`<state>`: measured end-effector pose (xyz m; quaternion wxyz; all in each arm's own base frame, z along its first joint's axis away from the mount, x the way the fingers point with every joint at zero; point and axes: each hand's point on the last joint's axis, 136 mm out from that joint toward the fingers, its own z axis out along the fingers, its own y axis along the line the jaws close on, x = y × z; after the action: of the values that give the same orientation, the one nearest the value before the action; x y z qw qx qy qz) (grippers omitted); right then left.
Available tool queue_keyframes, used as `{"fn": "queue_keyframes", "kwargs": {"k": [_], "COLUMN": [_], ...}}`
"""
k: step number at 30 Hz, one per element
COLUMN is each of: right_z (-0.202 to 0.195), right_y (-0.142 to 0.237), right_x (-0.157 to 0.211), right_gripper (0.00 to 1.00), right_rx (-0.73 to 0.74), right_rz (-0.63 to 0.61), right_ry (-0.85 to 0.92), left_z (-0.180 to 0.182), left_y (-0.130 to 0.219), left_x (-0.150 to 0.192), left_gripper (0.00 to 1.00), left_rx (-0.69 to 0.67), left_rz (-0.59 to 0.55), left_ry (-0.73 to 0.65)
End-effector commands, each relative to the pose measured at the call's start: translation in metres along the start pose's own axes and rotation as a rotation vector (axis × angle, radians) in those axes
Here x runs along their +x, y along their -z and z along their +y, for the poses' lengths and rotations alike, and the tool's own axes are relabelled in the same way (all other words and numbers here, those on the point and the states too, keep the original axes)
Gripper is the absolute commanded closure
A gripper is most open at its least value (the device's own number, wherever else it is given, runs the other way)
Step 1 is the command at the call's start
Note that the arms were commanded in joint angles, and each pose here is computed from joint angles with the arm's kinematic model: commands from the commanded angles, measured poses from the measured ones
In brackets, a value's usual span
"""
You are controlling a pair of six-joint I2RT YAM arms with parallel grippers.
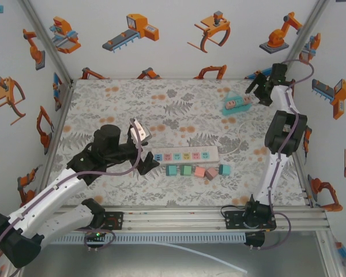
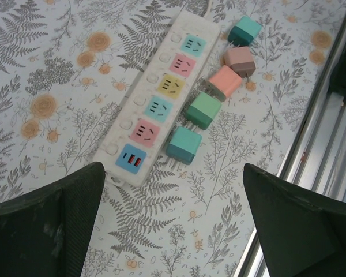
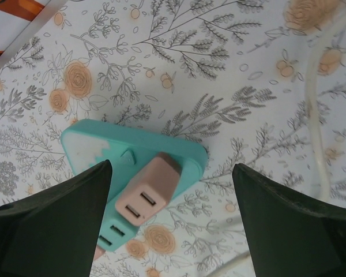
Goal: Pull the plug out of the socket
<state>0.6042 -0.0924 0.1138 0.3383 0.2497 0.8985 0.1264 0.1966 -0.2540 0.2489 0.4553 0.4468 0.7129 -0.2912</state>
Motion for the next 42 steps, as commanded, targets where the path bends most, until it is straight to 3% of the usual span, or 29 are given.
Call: {"fn": "queue_keyframes", "kwargs": {"k": [1, 6, 11, 21, 27, 34, 37, 40, 42], "right_z": [0.020, 0.025, 0.034, 0.049, 0.059, 0.068, 0.070, 0.073, 0.076], "right_y": [-0.007, -0.022, -0.014, 0.029, 0.055, 0.077, 0.088, 0.098, 0.105], "right_x": [0.013, 0.041, 0.072, 0.157, 0.206, 0.255, 0.269, 0.282, 0.292], "right_gripper": [0.25, 0.34, 0.44, 0.44, 0.41, 0.38, 0.38, 0.39, 0.39], "right_rx": [-0.107, -0.151, -0.145, -0.099, -0.103, -0.117, -0.117, -0.131, -0.134], "right_rz": [0.089, 0.174, 0.175, 0.151, 0.128, 0.145, 0.163, 0.189, 0.221], "right_ry": [0.017, -0.071, -0.145, -0.293, -0.402, -0.451, -0.434, -0.413, -0.393], "left_z": [0.003, 0.006, 0.005, 0.007, 0.057, 0.104, 0.124, 0.140, 0.157], "left_y": [-0.002, -0.011, -0.015, -0.002, 0.004, -0.026, -0.054, -0.087, -0.104], "left_x": [-0.023, -0.025, -0.028, -0.029, -0.023, -0.016, -0.010, -0.012, -0.019], "left_gripper": [0.03, 0.03, 0.03, 0.03, 0.03, 0.03, 0.03, 0.01, 0.06], "left_rx": [-0.010, 0.000, 0.016, -0.033, -0.315, -0.495, -0.478, -0.403, -0.374], "left_rz": [-0.052, -0.043, -0.051, -0.080, -0.083, -0.016, 0.028, 0.032, 0.005], "left_ry": [-0.011, -0.004, -0.004, 0.046, 0.316, 0.634, 0.743, 0.771, 0.776]}}
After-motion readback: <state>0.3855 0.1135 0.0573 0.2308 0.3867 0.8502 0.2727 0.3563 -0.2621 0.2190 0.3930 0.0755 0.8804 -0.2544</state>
